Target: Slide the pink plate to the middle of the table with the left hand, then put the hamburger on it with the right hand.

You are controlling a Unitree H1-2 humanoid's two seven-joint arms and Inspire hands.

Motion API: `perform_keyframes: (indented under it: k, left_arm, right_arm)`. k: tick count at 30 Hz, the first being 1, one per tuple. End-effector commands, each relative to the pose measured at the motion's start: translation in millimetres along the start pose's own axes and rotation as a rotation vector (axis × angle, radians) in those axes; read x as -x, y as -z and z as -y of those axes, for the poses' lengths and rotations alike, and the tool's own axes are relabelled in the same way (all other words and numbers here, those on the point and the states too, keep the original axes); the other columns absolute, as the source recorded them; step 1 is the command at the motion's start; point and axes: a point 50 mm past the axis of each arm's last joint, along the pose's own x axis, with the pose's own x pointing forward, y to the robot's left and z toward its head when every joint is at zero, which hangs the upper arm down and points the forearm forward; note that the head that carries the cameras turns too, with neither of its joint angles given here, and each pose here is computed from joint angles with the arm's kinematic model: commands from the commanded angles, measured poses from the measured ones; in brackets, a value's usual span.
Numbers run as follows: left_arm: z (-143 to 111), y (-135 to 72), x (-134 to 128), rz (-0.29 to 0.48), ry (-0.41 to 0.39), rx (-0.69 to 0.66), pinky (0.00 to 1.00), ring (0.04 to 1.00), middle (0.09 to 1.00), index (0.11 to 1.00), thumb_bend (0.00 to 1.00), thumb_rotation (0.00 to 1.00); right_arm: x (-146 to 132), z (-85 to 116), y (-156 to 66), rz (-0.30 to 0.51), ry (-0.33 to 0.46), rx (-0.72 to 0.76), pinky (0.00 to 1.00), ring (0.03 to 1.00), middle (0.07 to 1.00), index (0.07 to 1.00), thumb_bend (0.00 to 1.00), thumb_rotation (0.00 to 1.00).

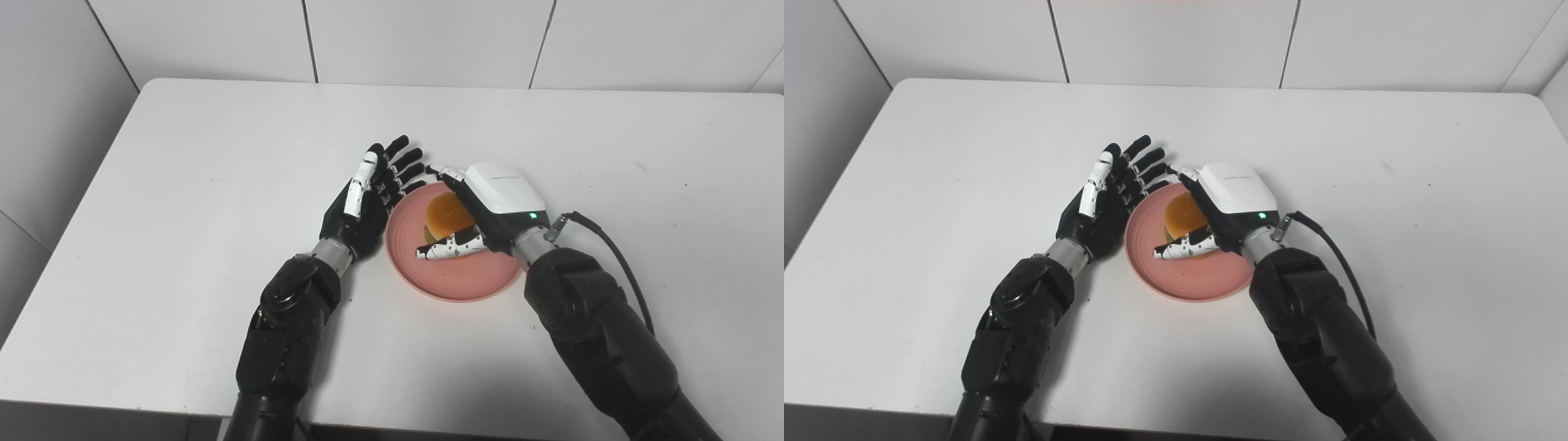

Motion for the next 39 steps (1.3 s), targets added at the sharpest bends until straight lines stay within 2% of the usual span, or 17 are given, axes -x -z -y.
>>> perform_keyframes:
  k: [1, 5, 8, 11, 16, 19, 22, 25, 27, 29, 31, 32, 34, 39]
  left_arm:
    - [-14, 28, 12, -0.139, -0.064, 0.025, 0.88, 0.918, 0.907, 0.918, 0.39, 1.00]
    - [-15, 28, 12, -0.137, -0.060, 0.020, 0.88, 0.923, 0.912, 0.920, 0.39, 1.00]
    - [-16, 28, 12, -0.134, -0.059, 0.027, 0.89, 0.929, 0.916, 0.916, 0.40, 1.00]
    - [-16, 28, 13, -0.132, -0.066, 0.030, 0.90, 0.928, 0.919, 0.912, 0.41, 1.00]
    - [-19, 29, 12, -0.125, -0.071, 0.031, 0.90, 0.918, 0.912, 0.895, 0.41, 1.00]
    - [-22, 28, 13, -0.113, -0.075, 0.020, 0.90, 0.909, 0.906, 0.891, 0.41, 1.00]
    - [-25, 27, 15, -0.094, -0.090, -0.009, 0.90, 0.904, 0.911, 0.908, 0.39, 1.00]
    - [-27, 25, 19, -0.042, -0.095, -0.092, 0.95, 0.939, 0.942, 0.939, 0.39, 1.00]
    - [-29, 23, 22, -0.012, -0.092, -0.145, 0.99, 0.988, 0.988, 0.988, 0.40, 1.00]
    - [-31, 22, 26, 0.011, -0.094, -0.191, 1.00, 0.997, 0.997, 0.997, 0.40, 1.00]
    - [-33, 20, 31, 0.032, -0.097, -0.239, 1.00, 1.000, 1.000, 1.000, 0.42, 1.00]
    - [-34, 20, 34, 0.051, -0.104, -0.268, 1.00, 1.000, 1.000, 1.000, 0.42, 1.00]
    - [-36, 19, 40, 0.081, -0.113, -0.343, 1.00, 1.000, 1.000, 1.000, 0.39, 1.00]
    - [-42, 18, 52, 0.114, -0.109, -0.484, 1.00, 1.000, 1.000, 1.000, 0.39, 1.00]
  right_arm:
    - [-2, 25, -12, 0.078, 0.077, 0.037, 0.58, 0.741, 0.835, 0.890, 0.85, 0.52]
    - [-1, 28, -13, 0.078, 0.080, 0.038, 0.59, 0.739, 0.834, 0.894, 0.86, 0.53]
    - [2, 33, -14, 0.077, 0.086, 0.035, 0.61, 0.748, 0.854, 0.916, 0.88, 0.62]
    - [6, 38, -14, 0.090, 0.110, 0.019, 0.67, 0.818, 0.896, 0.949, 0.92, 0.69]
    - [15, 48, -9, 0.126, 0.173, -0.034, 0.75, 0.889, 0.936, 0.979, 0.97, 0.73]
    - [23, 55, 0, 0.159, 0.236, -0.121, 0.83, 0.945, 0.984, 0.997, 0.96, 0.82]
    - [30, 57, 10, 0.143, 0.271, -0.201, 0.77, 0.951, 0.999, 1.000, 0.93, 0.94]
    - [40, 50, 31, 0.100, 0.335, -0.319, 0.74, 0.947, 1.000, 1.000, 0.91, 0.99]
    - [45, 43, 41, 0.078, 0.364, -0.381, 0.76, 0.951, 1.000, 1.000, 0.92, 1.00]
    - [51, 37, 47, 0.065, 0.398, -0.426, 0.80, 0.963, 1.000, 1.000, 0.90, 1.00]
    - [57, 30, 51, 0.056, 0.440, -0.468, 0.88, 0.977, 1.000, 0.999, 0.79, 1.00]
    - [61, 25, 55, 0.048, 0.466, -0.496, 0.88, 0.978, 1.000, 0.999, 0.78, 1.00]
    - [67, 17, 60, 0.031, 0.502, -0.552, 0.91, 0.987, 1.000, 0.997, 0.70, 1.00]
    - [77, 1, 68, 0.013, 0.528, -0.618, 0.94, 0.985, 1.000, 0.987, 0.58, 1.00]
